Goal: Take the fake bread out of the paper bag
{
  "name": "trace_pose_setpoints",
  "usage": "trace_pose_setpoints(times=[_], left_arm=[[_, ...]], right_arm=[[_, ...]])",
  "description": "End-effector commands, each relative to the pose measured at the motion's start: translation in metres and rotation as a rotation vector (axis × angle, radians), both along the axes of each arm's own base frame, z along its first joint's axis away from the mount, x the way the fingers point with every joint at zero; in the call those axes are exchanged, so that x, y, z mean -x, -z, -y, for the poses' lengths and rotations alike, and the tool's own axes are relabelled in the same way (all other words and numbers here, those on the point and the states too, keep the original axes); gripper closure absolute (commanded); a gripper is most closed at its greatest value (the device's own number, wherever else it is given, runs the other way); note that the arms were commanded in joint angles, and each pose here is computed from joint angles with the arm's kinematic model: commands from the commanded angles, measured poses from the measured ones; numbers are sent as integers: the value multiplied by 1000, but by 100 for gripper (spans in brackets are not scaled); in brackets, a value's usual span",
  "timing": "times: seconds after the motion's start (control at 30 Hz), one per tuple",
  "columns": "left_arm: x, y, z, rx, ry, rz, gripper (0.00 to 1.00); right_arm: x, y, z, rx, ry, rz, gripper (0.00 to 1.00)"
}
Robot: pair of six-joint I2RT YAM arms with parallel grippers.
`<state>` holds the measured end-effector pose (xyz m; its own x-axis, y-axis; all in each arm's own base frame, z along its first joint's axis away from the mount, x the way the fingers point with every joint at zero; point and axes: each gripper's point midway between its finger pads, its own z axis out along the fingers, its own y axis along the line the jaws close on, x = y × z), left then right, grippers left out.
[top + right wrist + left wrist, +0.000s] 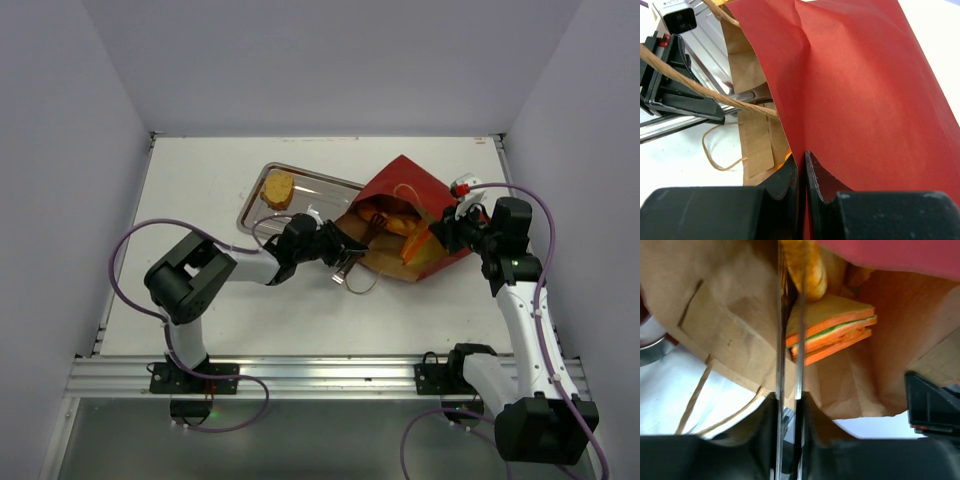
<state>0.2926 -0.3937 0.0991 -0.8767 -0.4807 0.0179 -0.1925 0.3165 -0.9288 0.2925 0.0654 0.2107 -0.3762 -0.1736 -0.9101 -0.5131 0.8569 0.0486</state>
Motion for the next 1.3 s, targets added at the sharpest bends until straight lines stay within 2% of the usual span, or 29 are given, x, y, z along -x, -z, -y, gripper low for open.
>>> trace_pose_setpoints(times=[0.0,0.03,0.2,0.53,0.7,0.93,1.27], left_arm=[[-17,-16,0,10,-4,81,81],[-16,-16,-2,7,-3,87,88],[-7,-36,-9,-8,25,152,100],[20,-64,-25,4,62,217,100],[19,-69,-23,9,65,233,100],[9,-98,-13,11,84,316,100],[14,-109,-7,11,142,343,100]], right_arm=[[-1,-5,-2,2,-16,32,88],[-1,-4,-2,3,-14,29,89],[-3,-4,2,16,6,32,89],[-18,-4,14,3,121,37,94],[-22,-1,11,2,127,35,97],[-30,6,-2,0,125,26,98],[-41,-3,17,48,252,87,100]])
